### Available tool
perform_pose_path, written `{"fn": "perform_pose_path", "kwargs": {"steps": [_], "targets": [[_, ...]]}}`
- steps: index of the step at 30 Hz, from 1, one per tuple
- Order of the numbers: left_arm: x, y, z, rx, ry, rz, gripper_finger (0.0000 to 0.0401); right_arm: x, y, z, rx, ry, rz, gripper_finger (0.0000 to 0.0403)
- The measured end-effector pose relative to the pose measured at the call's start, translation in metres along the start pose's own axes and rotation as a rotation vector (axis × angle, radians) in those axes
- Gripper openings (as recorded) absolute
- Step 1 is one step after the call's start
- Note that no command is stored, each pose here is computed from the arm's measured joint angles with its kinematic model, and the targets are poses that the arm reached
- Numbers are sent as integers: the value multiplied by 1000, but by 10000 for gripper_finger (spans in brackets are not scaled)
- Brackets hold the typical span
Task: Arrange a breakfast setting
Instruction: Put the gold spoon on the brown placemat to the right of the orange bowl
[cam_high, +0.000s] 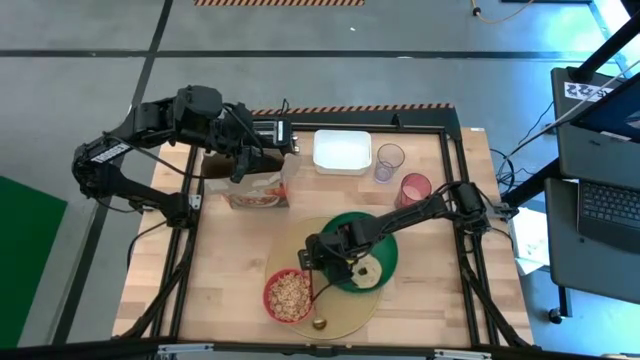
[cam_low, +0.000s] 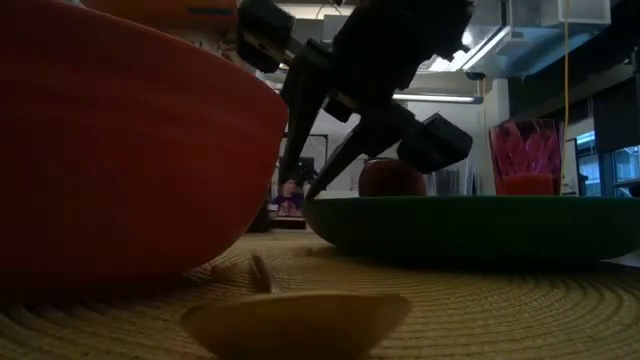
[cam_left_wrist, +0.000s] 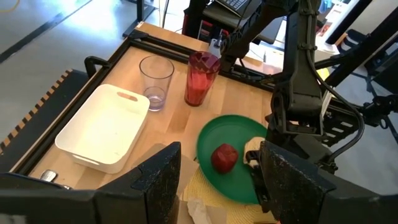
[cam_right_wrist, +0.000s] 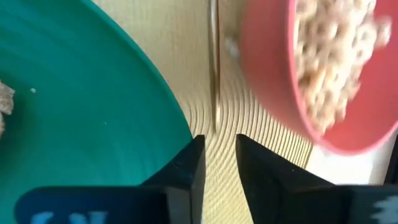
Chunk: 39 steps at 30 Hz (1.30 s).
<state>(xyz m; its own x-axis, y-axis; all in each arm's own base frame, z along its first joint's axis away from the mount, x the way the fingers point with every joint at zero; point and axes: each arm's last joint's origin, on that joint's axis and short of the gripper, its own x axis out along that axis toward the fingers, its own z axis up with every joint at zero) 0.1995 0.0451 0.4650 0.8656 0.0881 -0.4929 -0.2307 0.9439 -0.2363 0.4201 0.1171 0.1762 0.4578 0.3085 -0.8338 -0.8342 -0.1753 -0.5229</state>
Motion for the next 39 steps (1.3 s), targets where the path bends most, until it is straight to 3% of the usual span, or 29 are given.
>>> {"fn": "perform_pose_path", "kwargs": {"steps": [5, 12, 15, 20, 24, 30, 39], "targets": [[0, 0, 0, 0, 0, 0, 212, -7, -1, -2, 34, 106, 19, 107], [0, 0, 0, 1, -3, -1, 212, -34, -15, 4, 348, 129, 56, 108], [0, 0, 1, 1, -5, -2, 212, -48, -26, 9, 488, 81, 29, 108], [0, 0, 0, 0, -1, -1, 212, -61, -44, 28, 765, -132, 14, 108], [0, -2, -2, 1, 27, -29, 212, -53, -46, 52, 944, -215, -11, 104], [1, -10, -9, 20, 81, -52, 212, -34, -36, 84, 1166, -188, -103, 62], [1, -23, -12, 30, 95, -101, 212, -7, 0, 129, 1290, -127, -181, 8]]}}
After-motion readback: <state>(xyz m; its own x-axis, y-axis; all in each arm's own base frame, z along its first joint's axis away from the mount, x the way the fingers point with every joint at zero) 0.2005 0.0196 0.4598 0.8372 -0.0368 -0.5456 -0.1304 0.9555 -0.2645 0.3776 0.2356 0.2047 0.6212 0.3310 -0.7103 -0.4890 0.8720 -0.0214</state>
